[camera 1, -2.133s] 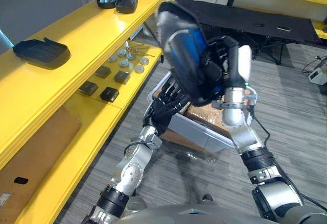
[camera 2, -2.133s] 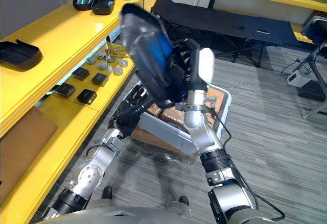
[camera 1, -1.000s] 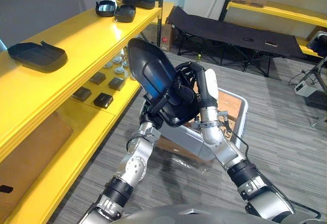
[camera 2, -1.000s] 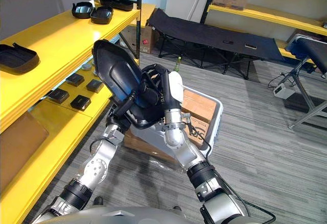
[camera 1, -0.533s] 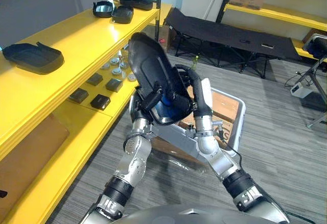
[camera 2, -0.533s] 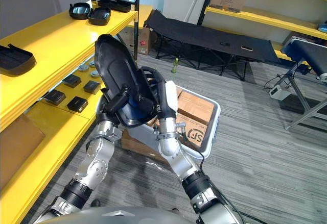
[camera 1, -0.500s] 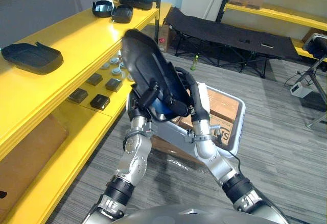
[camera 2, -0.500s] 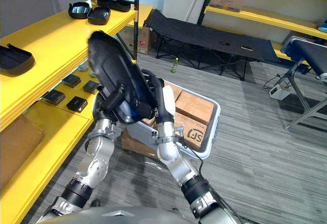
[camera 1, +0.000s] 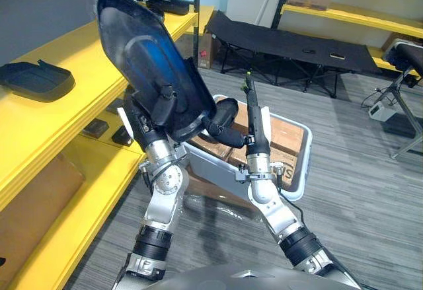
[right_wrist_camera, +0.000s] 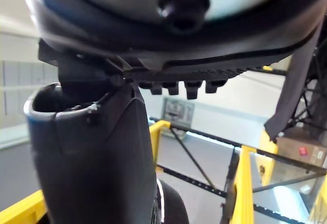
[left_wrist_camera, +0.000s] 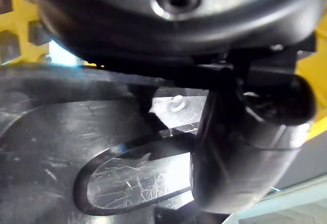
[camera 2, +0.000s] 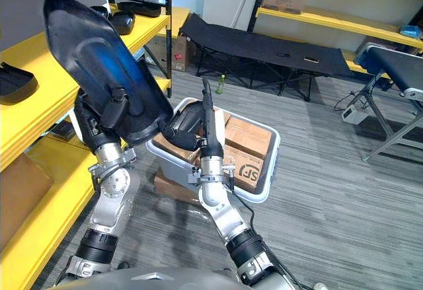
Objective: Walk over and take three plastic housings, then place them on the shelf
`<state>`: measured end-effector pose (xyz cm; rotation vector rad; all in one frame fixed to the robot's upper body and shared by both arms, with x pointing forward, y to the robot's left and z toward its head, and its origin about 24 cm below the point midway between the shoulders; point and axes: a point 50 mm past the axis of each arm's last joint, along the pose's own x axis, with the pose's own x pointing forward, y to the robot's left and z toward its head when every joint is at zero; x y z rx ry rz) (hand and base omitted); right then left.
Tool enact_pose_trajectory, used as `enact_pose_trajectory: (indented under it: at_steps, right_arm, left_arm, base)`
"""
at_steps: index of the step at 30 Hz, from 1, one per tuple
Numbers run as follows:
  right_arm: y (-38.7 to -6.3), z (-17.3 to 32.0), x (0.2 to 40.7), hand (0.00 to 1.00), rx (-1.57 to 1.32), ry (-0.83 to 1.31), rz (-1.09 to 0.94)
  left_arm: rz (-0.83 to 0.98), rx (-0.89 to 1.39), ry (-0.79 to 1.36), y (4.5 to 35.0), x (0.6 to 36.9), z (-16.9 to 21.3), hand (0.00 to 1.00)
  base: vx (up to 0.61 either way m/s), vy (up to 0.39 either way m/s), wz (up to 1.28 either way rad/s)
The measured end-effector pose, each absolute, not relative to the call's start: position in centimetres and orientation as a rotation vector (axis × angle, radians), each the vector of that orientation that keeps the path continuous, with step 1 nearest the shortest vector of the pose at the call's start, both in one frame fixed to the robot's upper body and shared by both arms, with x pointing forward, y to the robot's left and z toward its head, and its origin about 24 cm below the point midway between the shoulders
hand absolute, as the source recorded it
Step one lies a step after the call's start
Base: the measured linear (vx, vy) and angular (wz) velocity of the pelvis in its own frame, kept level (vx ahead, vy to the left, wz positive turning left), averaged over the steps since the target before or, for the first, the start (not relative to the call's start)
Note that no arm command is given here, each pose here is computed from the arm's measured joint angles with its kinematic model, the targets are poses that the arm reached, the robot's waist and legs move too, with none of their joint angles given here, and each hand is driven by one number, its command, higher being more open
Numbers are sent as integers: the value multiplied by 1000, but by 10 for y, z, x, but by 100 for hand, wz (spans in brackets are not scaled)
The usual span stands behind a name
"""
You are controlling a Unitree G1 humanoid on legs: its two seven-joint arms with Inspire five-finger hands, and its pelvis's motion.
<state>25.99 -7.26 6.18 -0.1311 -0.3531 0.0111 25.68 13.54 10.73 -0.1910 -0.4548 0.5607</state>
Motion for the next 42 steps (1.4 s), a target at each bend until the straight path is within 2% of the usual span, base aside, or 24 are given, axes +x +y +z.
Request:
enact_pose_trajectory:
  at_steps: [1,5,9,12,16,20,24,31,37,42]
  right_arm:
    - [-79,56,259,100,130,-231,105]
    - [-91,35,250,100,369,-83,205]
    - [-98,55,238,100,491,-168,323]
    - [-103,67,234,100,488,-232,330]
    - [-127,52,226,100,499,-194,188]
    - [-165,28,205,100,474,-117,-10]
    - [-190,21,197,100,418,-86,-210]
    - [-184,18,197,100,424,-66,-197]
    - [-177,15,197,100,395,-23,-159]
    - [-168,10,199,100,467,5,-61]
  left_arm:
    - [633,-111,-546,144,252,121,0]
    - [742,-69,-677,165,242,144,0]
    - [724,-19,-674,168,238,139,0]
    - [708,2,-639,169,235,131,0]
    - [698,30,-586,171,226,119,0]
    - [710,55,-569,180,208,115,0]
    - [665,-22,-532,189,197,108,0]
    - [623,-46,-513,193,191,103,0]
    - [615,-55,-569,195,183,114,0]
    - [624,-58,-584,196,182,115,0]
  base:
    - [47,25,-1]
    - [24,9,-1]
    - [-4,3,-1]
    - [-38,13,-4]
    - [-29,9,-5]
    - [21,16,-13]
    - [0,0,0]
    - [-10,1,0]
    - [-5,1,0]
    - [0,0,0]
